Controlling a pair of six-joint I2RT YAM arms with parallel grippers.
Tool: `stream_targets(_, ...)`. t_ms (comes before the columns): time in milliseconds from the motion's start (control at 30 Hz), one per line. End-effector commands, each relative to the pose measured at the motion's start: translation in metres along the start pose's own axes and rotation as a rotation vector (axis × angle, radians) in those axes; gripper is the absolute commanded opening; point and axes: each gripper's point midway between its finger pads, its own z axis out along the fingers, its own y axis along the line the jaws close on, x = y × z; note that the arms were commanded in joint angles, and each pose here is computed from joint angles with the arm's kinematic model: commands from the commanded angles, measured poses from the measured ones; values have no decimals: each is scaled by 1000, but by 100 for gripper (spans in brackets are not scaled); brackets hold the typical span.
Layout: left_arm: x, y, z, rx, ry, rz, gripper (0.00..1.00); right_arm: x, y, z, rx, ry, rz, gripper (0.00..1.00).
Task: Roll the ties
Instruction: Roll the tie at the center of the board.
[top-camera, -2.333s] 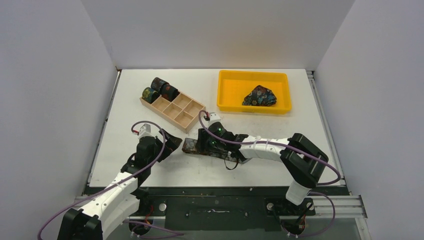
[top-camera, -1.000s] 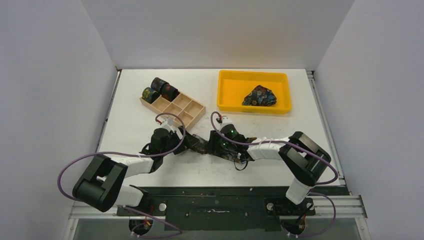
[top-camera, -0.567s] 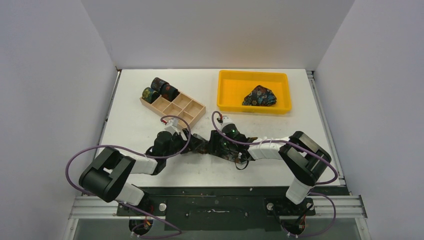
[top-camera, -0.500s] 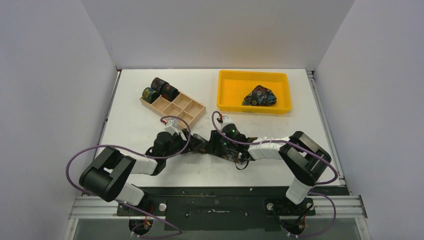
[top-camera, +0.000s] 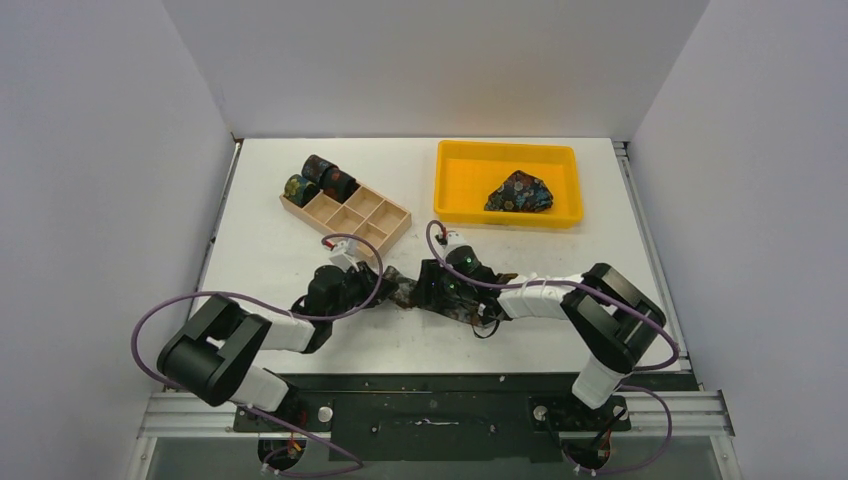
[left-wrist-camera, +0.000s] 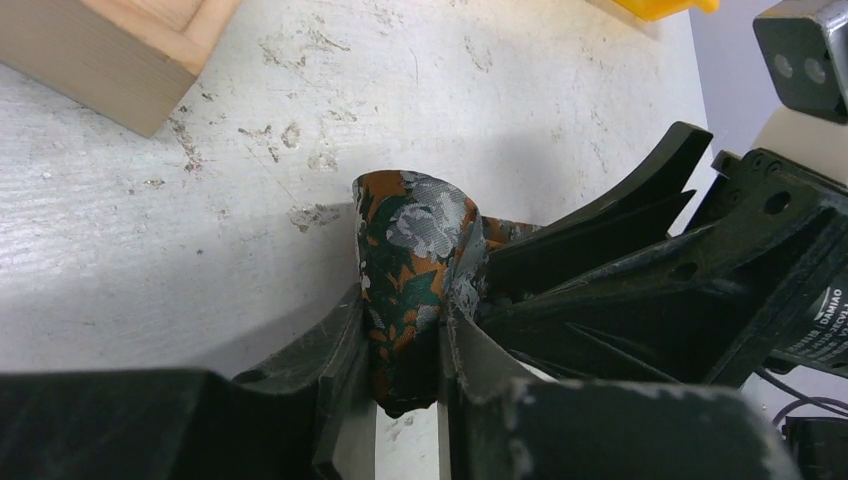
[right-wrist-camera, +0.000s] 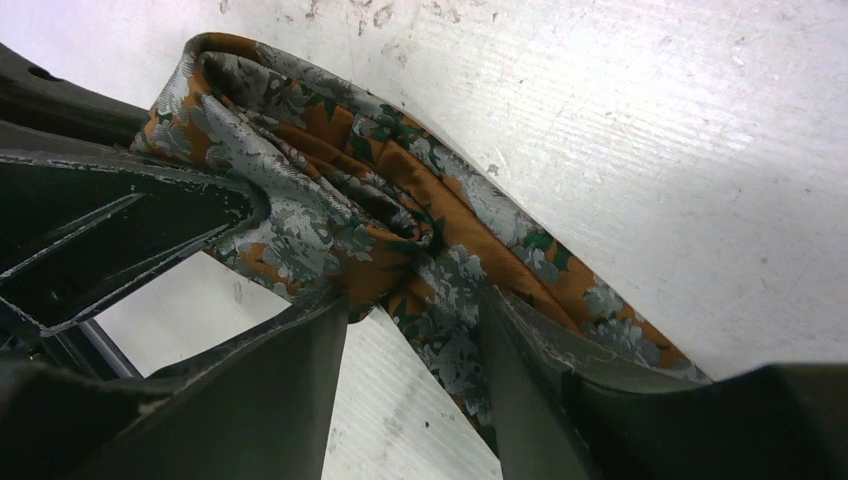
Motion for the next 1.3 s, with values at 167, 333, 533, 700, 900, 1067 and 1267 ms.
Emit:
stream_targets(167,-22,-2,-13,-171,-89,171,0,-24,-9,-46,85,-113,0,59)
stream_targets(333,-29,3,-23,-316,-130,266,0,-28,-27,-73,143,-185,9,59)
stream_targets(533,-29,5,-30,-476,-144,388,0,-25,-41,-97,193,-237,7,59)
stream_targets(700,-32,4,-30,-607,-145,487,0,-14,-47,-103,198,-227,26,59)
stream_targets(900,-33,0,-29,-734,-127,621,0,1,-56,-107,207,-216,43,59)
stream_targets(1067,-31,-11,-23,-810,-113,741,0,11,-63,-109,216,-211,57,59)
stream_targets(1267,-20,-12,-12,-888,-64,880,0,10,-72,-121,252,-266,103,59)
